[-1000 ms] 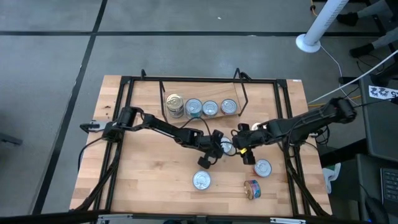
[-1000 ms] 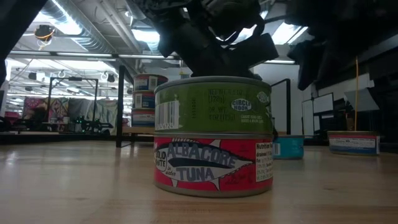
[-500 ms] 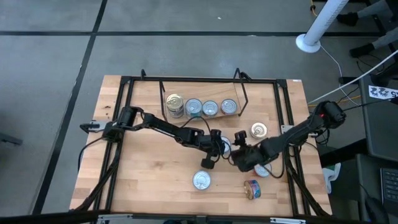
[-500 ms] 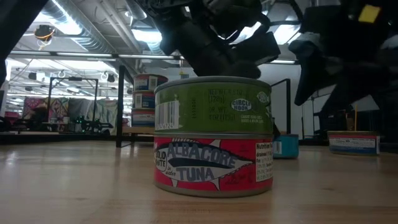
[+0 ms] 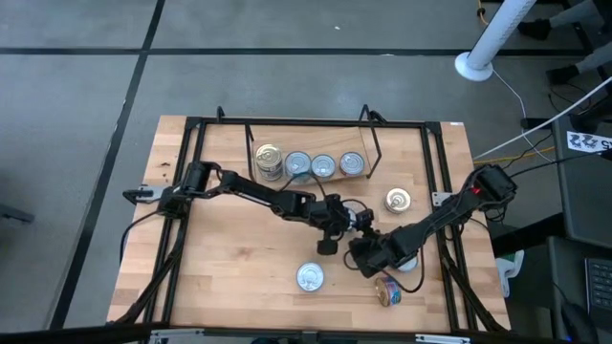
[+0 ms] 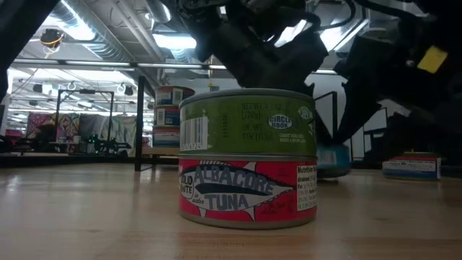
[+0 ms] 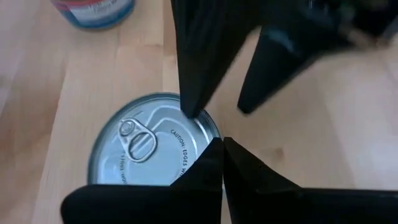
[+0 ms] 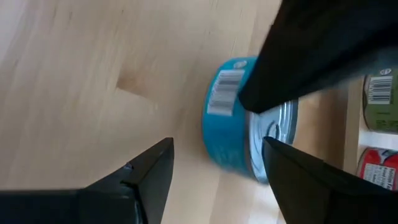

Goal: Stack canned seafood by type on shelf
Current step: Stack the yellow blue tuna can on top of the other yellow blue tuna cans on the shelf

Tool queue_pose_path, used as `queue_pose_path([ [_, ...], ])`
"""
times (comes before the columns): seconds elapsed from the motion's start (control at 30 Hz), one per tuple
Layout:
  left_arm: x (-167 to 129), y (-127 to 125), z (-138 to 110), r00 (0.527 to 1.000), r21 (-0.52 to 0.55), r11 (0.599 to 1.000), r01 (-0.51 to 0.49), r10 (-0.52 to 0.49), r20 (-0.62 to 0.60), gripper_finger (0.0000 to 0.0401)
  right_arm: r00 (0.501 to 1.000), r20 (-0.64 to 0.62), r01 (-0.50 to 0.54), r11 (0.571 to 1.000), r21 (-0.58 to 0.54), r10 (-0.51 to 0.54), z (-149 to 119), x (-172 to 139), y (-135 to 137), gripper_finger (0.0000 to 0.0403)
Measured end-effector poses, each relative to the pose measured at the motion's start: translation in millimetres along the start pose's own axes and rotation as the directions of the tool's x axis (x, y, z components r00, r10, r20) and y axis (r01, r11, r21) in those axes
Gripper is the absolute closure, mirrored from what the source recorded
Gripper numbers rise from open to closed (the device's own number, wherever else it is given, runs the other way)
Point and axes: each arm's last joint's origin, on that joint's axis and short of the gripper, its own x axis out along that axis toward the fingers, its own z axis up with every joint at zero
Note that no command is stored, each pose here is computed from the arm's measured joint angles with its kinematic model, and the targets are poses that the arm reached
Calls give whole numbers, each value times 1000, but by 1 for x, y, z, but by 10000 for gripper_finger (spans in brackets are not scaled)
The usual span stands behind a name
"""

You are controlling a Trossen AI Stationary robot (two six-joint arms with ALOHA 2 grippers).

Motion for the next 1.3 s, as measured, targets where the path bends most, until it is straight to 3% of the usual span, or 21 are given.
queue_pose_path([
  [0.2, -3, 6, 9, 999, -74, 997, 31, -30, 26, 401, 996, 17, 88, 996, 12, -89, 1, 0, -2, 159],
  [0.53, -3, 19, 10, 999, -199, 979, 49, -44, 32, 401, 1000, 9, 23, 999, 26, -23, 1, 0, -1, 159],
  [1.07, -4, 19, 15, 987, -267, 951, 155, -137, 85, 401, 993, -5, 114, 992, 53, -114, -7, 4, -1, 160],
  [1.17, -4, 19, 15, 986, -267, 950, 159, -141, 85, 401, 993, -4, 115, 992, 53, -115, -7, 4, -1, 172],
  [1.3, -4, 19, 15, 986, -262, 952, 161, -143, 84, 401, 997, -8, 79, 995, 53, -79, -7, 4, 0, 216],
])
